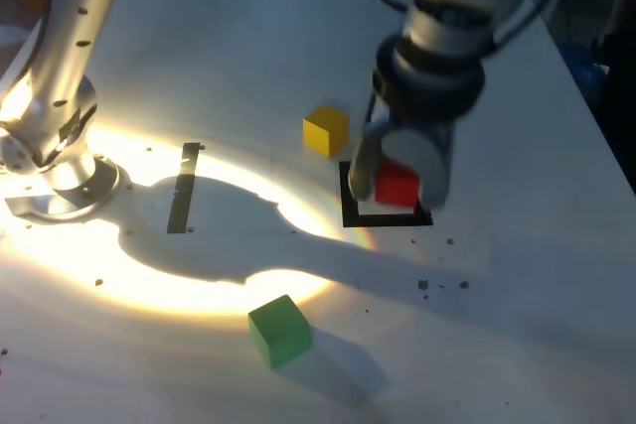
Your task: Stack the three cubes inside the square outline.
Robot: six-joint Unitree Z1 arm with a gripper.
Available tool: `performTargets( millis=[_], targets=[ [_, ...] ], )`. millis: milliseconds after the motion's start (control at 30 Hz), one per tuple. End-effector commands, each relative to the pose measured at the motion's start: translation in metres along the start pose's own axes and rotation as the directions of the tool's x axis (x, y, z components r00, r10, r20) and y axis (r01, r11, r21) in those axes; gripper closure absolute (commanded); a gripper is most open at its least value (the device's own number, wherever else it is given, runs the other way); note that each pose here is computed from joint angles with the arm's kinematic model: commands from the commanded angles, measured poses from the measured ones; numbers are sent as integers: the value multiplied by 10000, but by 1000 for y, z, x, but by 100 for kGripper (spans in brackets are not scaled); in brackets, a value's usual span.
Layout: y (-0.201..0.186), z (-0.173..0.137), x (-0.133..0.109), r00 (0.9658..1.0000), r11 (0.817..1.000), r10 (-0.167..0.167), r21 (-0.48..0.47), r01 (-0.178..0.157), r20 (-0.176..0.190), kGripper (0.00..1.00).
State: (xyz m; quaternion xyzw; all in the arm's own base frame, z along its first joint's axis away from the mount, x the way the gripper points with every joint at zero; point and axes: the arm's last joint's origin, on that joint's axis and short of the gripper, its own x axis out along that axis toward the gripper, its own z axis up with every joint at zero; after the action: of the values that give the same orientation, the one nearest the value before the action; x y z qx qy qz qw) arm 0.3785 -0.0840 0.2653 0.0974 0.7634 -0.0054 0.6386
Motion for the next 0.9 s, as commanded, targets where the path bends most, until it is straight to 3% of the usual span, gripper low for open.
performTargets(
  millis=[0,200,400,867],
  targets=[
    [15,-5,0,10000,9994,-49,-345,47,-46,70],
    [40,-10,16,9994,9952,-315,-930,299,-154,70],
    [37,-17,37,9972,9913,-730,-1083,742,156,70],
    [38,-16,42,9963,9918,-720,-1019,766,477,70]
  ],
)
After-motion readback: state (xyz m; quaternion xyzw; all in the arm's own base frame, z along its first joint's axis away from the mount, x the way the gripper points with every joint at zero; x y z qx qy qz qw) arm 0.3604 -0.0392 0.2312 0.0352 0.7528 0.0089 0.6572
